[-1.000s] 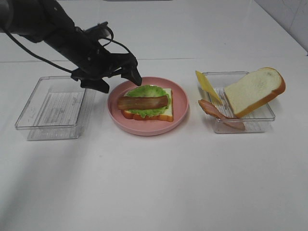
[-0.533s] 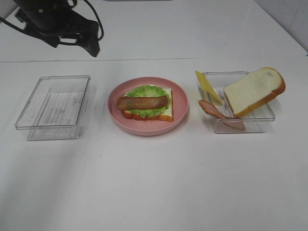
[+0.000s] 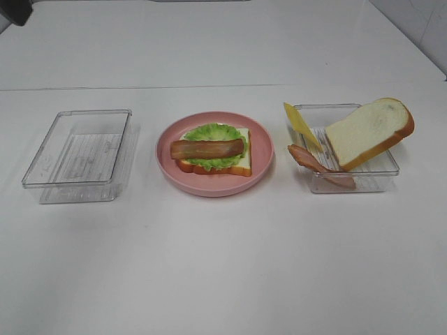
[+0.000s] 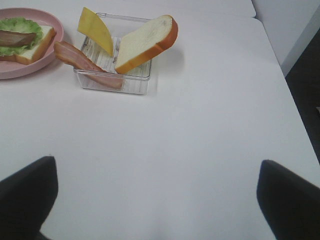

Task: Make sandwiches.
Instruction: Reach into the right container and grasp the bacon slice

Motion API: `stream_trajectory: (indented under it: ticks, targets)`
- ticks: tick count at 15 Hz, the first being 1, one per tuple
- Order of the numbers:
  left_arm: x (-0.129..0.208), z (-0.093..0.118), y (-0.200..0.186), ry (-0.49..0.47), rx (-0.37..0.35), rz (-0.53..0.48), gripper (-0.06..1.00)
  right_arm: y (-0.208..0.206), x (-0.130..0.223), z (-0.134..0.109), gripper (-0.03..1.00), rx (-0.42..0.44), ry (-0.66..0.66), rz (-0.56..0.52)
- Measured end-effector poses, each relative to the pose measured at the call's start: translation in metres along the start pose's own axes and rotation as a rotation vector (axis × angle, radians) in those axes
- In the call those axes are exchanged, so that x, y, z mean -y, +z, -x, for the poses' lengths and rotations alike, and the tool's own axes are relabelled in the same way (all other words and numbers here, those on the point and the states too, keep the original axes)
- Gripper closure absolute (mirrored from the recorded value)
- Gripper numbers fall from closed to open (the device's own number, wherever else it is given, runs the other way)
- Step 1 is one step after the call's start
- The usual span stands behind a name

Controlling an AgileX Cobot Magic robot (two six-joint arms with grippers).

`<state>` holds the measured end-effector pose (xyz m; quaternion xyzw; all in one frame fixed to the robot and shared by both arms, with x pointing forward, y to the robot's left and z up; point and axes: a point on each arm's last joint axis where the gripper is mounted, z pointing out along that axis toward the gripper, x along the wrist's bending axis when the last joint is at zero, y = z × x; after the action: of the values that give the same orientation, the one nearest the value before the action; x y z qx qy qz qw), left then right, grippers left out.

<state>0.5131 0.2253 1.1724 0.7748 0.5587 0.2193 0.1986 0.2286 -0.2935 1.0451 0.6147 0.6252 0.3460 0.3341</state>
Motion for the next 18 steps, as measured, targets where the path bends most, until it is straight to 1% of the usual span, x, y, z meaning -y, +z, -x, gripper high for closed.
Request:
stream_trajectory:
  ticks: [2, 3, 4, 5, 6, 8, 9, 10, 12, 13, 14, 18]
  targets:
    - [0.022, 0.0, -0.021, -0.011, 0.017, 0.024, 0.03, 0.0, 0.0, 0.0, -0.02, 0.0, 0.0, 0.0]
    - [0.042, 0.001, -0.035, -0.018, 0.028, 0.043, 0.03, 0.0, 0.0, 0.0, -0.02, 0.0, 0.0, 0.0]
    - [0.08, 0.004, -0.045, -0.028, 0.053, 0.046, 0.03, 0.0, 0.0, 0.0, -0.02, 0.0, 0.0, 0.0]
    - [0.09, 0.005, -0.048, -0.03, 0.058, 0.05, 0.03, 0.0, 0.0, 0.0, -0.02, 0.0, 0.0, 0.0]
    - [0.109, 0.006, -0.052, -0.035, 0.068, 0.064, 0.03, 0.0, 0.0, 0.0, -0.02, 0.0, 0.0, 0.0]
    - [0.149, 0.009, -0.059, -0.044, 0.081, 0.123, 0.03, 0.0, 0.0, 0.0, -0.02, 0.0, 0.0, 0.0]
    - [0.165, 0.01, -0.059, -0.049, 0.088, 0.15, 0.03, 0.0, 0.0, 0.0, -0.02, 0.0, 0.0, 0.0]
    - [0.175, 0.01, -0.061, -0.051, 0.089, 0.171, 0.03, 0.0, 0.0, 0.0, -0.02, 0.0, 0.0, 0.0]
    - [0.211, 0.012, -0.066, -0.055, 0.086, 0.254, 0.03, 0.0, 0.0, 0.0, -0.02, 0.0, 0.0, 0.0]
    - [0.239, 0.013, -0.066, -0.059, 0.084, 0.319, 0.03, 0.0, 0.0, 0.0, -0.02, 0.0, 0.0, 0.0]
    - [0.252, 0.013, -0.067, -0.06, 0.079, 0.353, 0.03, 0.0, 0.0, 0.0, -0.02, 0.0, 0.0, 0.0]
    - [0.284, 0.015, -0.062, -0.065, 0.075, 0.44, 0.03, 0.0, 0.0, 0.0, -0.02, 0.0, 0.0, 0.0]
